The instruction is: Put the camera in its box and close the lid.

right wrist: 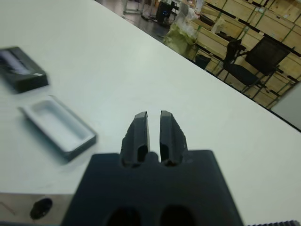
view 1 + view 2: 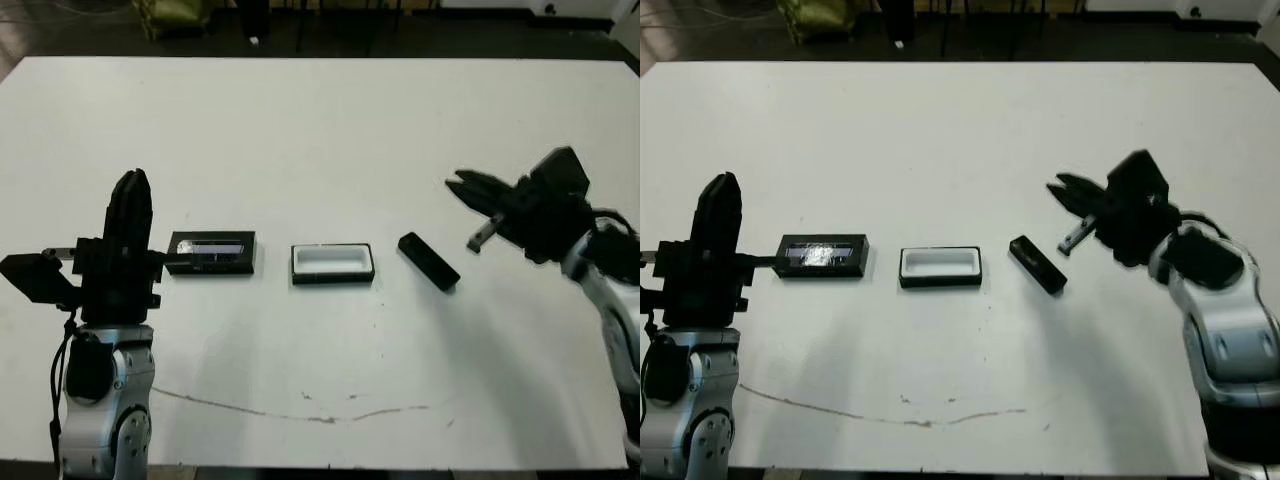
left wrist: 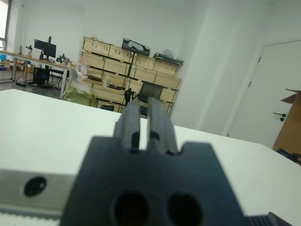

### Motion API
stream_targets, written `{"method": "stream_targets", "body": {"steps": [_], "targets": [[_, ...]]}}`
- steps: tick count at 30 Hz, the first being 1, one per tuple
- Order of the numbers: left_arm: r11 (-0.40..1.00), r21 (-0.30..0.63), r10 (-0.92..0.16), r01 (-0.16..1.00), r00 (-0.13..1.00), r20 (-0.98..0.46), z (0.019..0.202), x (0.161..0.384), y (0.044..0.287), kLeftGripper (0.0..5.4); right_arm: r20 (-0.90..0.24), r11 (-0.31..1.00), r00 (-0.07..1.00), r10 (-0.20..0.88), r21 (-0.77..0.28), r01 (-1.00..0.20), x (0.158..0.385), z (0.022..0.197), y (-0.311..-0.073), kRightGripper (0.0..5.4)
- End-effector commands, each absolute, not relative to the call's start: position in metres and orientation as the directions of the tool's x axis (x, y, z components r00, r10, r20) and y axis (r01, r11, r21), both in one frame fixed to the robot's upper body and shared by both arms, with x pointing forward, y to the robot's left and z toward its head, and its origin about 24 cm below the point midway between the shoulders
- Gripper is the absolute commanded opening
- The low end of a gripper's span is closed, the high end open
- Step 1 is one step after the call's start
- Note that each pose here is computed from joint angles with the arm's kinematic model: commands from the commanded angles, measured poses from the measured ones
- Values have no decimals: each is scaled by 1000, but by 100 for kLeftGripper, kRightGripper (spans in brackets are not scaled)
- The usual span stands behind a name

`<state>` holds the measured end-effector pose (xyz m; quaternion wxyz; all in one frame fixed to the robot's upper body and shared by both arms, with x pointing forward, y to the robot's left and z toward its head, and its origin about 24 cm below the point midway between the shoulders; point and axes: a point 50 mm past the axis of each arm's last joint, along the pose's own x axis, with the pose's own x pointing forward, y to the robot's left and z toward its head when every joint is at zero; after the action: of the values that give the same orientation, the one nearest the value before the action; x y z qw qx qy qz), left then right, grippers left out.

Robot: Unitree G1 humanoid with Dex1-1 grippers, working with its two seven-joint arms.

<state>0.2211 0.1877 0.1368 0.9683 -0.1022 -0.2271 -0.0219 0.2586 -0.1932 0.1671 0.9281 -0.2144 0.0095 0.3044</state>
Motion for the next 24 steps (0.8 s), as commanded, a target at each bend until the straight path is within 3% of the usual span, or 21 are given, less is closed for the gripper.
{"method": "stream_targets", "body": {"steps": [1, 10, 24], "targets": [[981, -180, 11, 69, 911, 411, 131, 220, 189, 0, -214, 743, 818, 534, -343, -575, 247, 159, -197, 9], [982, -173, 7, 71, 911, 412, 130, 219, 191, 0, -309, 780, 825, 473, -289, -556, 227, 146, -202, 188], [984, -163, 6, 66, 913, 407, 129, 218, 191, 0, -351, 755, 797, 492, -284, -591, 231, 144, -198, 498]]}}
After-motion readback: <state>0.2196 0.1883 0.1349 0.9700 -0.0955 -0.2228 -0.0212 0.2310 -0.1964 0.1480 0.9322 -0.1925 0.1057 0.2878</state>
